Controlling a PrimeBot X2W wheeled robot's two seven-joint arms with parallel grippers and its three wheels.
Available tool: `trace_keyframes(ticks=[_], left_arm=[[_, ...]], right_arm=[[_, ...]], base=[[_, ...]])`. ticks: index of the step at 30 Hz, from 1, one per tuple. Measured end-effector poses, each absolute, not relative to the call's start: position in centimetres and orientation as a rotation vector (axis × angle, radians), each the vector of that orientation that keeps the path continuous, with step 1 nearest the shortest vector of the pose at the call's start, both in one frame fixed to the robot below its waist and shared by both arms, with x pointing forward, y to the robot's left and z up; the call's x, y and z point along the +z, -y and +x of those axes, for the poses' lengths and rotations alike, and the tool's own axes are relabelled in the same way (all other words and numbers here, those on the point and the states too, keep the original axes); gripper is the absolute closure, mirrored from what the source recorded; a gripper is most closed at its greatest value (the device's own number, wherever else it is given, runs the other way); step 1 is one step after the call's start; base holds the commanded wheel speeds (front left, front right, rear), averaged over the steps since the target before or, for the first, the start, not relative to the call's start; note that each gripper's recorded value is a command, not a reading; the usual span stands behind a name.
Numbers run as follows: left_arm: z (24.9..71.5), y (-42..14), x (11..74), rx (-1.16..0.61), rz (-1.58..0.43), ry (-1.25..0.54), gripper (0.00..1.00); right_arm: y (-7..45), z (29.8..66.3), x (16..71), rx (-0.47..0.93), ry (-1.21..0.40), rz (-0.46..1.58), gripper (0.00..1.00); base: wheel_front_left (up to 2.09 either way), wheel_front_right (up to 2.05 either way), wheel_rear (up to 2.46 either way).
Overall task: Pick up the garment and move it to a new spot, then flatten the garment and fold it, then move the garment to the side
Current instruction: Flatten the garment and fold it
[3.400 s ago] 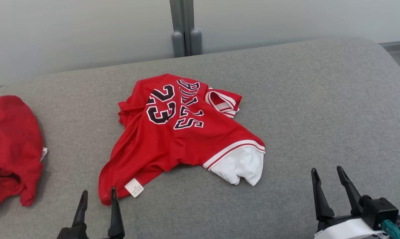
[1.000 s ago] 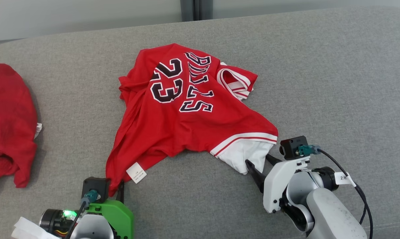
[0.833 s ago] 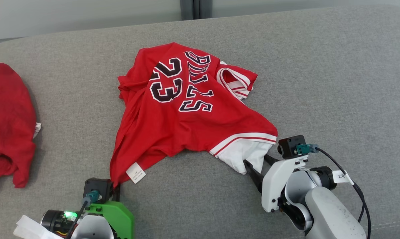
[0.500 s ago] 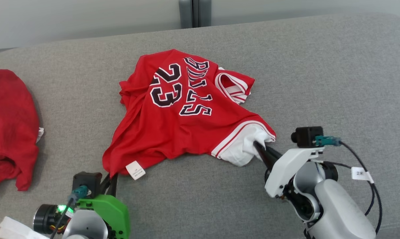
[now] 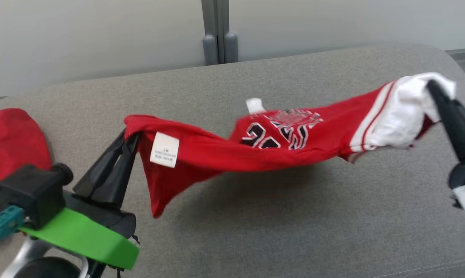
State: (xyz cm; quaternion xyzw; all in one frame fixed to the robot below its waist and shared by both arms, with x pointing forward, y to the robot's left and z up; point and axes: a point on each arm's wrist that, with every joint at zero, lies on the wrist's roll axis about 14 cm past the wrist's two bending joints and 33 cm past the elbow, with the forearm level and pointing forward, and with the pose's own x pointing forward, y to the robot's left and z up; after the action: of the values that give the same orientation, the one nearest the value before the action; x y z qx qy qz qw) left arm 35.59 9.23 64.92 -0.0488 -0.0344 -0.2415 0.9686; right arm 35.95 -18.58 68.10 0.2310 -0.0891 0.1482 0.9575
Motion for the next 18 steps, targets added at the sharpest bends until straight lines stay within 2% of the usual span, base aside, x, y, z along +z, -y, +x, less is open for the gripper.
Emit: trace_keyframes(ticks=[5,9,13,18], left_arm=[[33.2,-6.8,72.6,-0.661,-0.097,0.264,1.00],[33.0,-5.5,75.7,-0.758,-0.074,0.317,1.00],[35.3,-4.6,76.0,-0.808,-0.053,0.263,1.00],[42.2,-4.5,74.4,-0.762,-0.062,0.136,1.00]], right_arm=[[22.3,32.6,74.4,0.242,0.346,0.391,1.00],[24.4,31.9,78.3,0.197,0.432,0.312,1.00],[24.7,34.3,79.2,0.197,0.379,0.283,1.00],[23.0,40.6,78.6,0.221,0.271,0.267,1.00]], base=[[0.00,0.00,0.00],[0.00,0.00,0.00],[0.00,0.00,0.00],[0.00,0.00,0.00]])
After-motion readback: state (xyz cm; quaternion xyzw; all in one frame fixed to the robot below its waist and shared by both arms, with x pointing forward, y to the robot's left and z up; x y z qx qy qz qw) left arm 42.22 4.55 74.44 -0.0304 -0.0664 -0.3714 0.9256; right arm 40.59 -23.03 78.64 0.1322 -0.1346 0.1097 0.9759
